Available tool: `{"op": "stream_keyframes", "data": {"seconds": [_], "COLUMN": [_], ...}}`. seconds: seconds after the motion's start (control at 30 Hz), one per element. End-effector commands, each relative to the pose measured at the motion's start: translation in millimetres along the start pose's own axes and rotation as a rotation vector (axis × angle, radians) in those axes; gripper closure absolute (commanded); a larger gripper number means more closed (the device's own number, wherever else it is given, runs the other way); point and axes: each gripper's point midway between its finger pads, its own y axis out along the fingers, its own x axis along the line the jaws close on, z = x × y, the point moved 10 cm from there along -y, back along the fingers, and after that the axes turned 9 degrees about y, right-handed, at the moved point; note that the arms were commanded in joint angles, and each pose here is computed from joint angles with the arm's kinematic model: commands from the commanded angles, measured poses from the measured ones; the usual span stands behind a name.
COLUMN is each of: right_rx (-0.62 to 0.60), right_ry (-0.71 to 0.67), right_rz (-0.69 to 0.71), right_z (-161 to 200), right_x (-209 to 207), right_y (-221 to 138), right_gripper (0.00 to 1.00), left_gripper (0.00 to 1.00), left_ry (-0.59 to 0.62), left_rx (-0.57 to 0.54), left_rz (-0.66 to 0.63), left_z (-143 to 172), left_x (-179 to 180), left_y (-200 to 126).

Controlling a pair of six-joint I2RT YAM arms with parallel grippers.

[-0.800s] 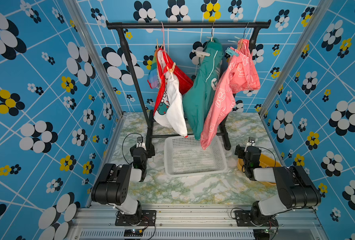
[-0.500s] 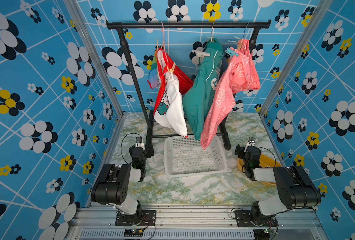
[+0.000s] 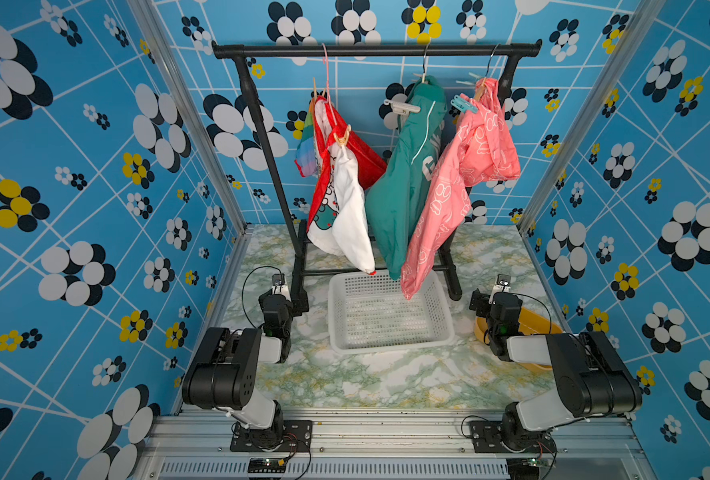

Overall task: Remove the clothespins securing jackets to the hanger
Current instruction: Pick up the hanger from the clothesline.

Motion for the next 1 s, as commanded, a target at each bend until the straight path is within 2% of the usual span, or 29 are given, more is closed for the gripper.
{"op": "stream_keyframes", "data": {"seconds": [0.0, 0.17, 0.3, 0.4, 0.5, 0.6, 0.7, 0.9, 0.97], "right_rx": [-0.031, -0.016, 0.15, 0.164, 0.176, 0.226, 0.288, 0.387, 0.416], "right_ry": [0.031, 0.019, -0.025, -0.014, 0.057, 0.111, 0.133, 0.255, 0.302], "right_rz": [-0.005, -0.002, 0.007, -0.09, -0.208, -0.404, -0.528, -0.662, -0.659], "right_z": [-10.7, -18.3, -68.0, -91.1, -103.1, -104.2, -97.1, -68.7, -62.0], "right_x": [1.0, 2.6, 14.4, 30.3, 50.1, 71.1, 90.5, 116.7, 122.9], "right_y": [0.6, -0.2, -7.4, -24.2, -48.2, -72.3, -99.8, -141.2, -147.9], "right_gripper": [0.01, 0.01, 0.01, 0.01, 0.01, 0.01, 0.01, 0.01, 0.01], "left_gripper": [0.0, 0.01, 0.01, 0.0, 0.01, 0.01, 0.01, 0.01, 0.01], "left_ry": [0.009, -0.007, -0.007, -0.096, -0.185, -0.359, -0.462, -0.48, -0.473], "left_rx": [-0.02, -0.027, -0.074, -0.1, -0.122, -0.163, -0.159, -0.054, -0.03], "left_rz": [0.021, -0.024, 0.007, 0.132, 0.269, 0.452, 0.59, 0.71, 0.735], "left_z": [-7.7, -16.0, -57.7, -103.3, -130.1, -138.8, -139.0, -132.8, -129.2], "left_x": [-1.3, 3.8, 5.6, 2.6, -14.6, -38.9, -70.8, -128.5, -142.7], "left_y": [0.9, -6.9, -34.3, -56.9, -80.8, -101.8, -117.1, -141.0, -145.4]}}
